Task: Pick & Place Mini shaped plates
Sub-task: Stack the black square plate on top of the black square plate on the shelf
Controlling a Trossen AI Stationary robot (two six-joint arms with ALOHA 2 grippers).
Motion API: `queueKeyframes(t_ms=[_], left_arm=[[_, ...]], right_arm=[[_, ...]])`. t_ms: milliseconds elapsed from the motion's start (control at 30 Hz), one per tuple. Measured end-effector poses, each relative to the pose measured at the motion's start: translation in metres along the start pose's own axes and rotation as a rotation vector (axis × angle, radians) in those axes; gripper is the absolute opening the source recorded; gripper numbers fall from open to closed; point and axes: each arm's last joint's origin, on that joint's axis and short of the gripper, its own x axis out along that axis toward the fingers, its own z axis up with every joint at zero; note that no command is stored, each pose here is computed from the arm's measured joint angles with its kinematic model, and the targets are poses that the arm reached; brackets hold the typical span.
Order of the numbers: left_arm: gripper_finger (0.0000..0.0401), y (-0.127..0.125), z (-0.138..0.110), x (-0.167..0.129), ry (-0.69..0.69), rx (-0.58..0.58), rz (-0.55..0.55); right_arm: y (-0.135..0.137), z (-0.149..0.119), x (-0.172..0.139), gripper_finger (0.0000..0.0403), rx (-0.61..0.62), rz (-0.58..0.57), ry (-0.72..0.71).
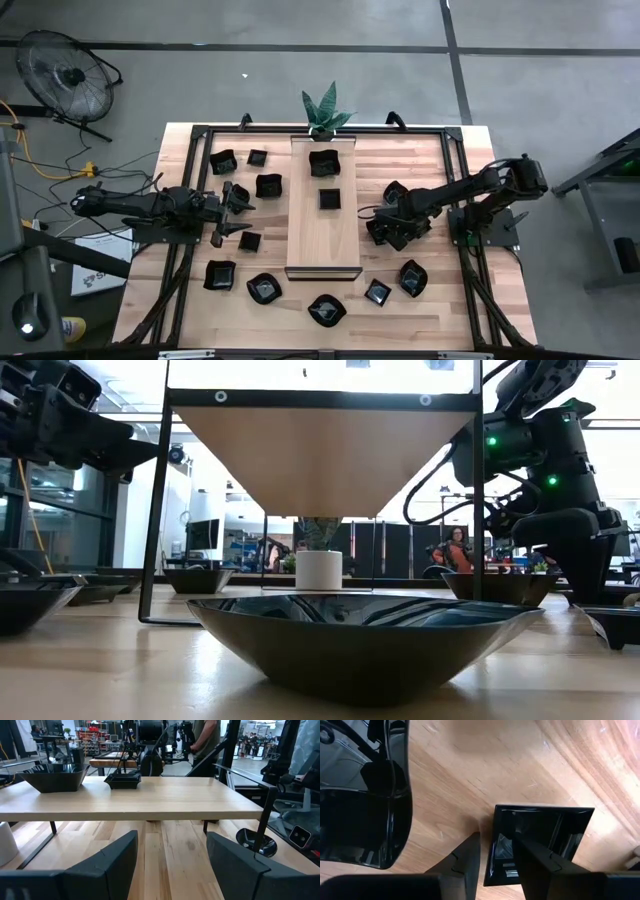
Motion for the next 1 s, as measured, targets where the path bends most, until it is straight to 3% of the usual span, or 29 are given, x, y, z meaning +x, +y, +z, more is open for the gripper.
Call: queueKeyframes(t_ms=[500,1000], left_arm=[[0.0234,0.000,0.000,0.000,0.001,0.000,0.000],[0.0234,0.000,0.000,0.000,0.000,0.000,0.000]], right_arm=[[0.000,0.000,0.000,0.0006,0.000,-0.004,0.001],[-0.002,-0.003,-0.014,0.0003,0.002,0.016,0.023]])
